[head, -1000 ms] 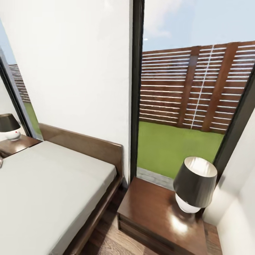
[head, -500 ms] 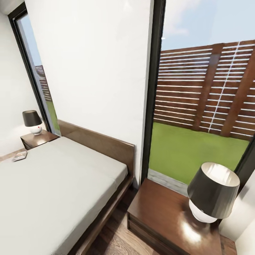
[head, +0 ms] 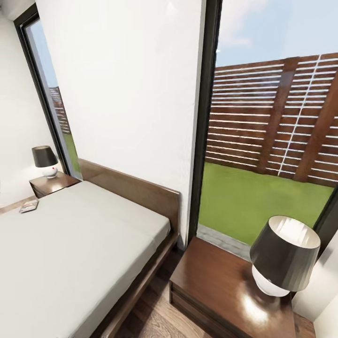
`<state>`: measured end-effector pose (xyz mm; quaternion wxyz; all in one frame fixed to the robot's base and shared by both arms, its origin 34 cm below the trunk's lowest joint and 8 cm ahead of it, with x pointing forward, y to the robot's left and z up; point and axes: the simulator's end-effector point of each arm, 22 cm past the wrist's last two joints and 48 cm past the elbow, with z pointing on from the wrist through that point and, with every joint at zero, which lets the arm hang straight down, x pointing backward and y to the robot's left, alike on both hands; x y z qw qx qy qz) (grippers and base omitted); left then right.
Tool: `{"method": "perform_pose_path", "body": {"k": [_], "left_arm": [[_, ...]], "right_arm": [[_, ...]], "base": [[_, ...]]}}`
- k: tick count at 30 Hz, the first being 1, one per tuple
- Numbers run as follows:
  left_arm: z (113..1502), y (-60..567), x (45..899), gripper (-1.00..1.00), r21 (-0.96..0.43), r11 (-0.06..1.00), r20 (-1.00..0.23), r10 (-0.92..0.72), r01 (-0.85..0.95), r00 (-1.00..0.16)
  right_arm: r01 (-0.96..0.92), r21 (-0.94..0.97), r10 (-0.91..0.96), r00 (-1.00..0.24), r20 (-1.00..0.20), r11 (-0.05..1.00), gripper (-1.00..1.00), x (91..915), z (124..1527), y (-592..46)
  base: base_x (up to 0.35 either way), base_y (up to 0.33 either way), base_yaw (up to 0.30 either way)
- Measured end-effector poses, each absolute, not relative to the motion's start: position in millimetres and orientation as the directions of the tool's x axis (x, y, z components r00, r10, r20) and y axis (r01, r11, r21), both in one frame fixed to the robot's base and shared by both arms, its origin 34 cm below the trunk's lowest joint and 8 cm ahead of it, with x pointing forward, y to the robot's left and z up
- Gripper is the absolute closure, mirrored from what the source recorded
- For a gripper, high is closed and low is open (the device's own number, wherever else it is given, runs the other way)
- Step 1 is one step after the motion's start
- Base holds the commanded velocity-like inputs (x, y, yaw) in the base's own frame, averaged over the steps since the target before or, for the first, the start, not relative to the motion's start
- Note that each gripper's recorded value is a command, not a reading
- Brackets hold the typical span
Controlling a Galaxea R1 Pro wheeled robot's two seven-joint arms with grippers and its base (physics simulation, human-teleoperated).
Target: In the bedroom, move the book from the bed onto either nightstand, and place the two sandals side by side next to the bed.
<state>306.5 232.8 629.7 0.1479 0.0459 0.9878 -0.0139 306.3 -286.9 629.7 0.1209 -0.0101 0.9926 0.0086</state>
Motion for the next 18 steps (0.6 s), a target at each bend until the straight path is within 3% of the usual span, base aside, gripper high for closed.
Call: {"method": "perform_pose_path", "body": {"k": [18], "left_arm": [[629.4, 231.7, 304.7, 1.0, -0.015, 0.995, -0.291, 0.087, 0.096, -0.953]], "right_arm": [[-0.022, 0.015, -0.018, -0.971, -0.239, 1.0, 1.0, 305.6, 629.5, -286.2]], "base": [[0.0, 0.0, 0.237]]}}
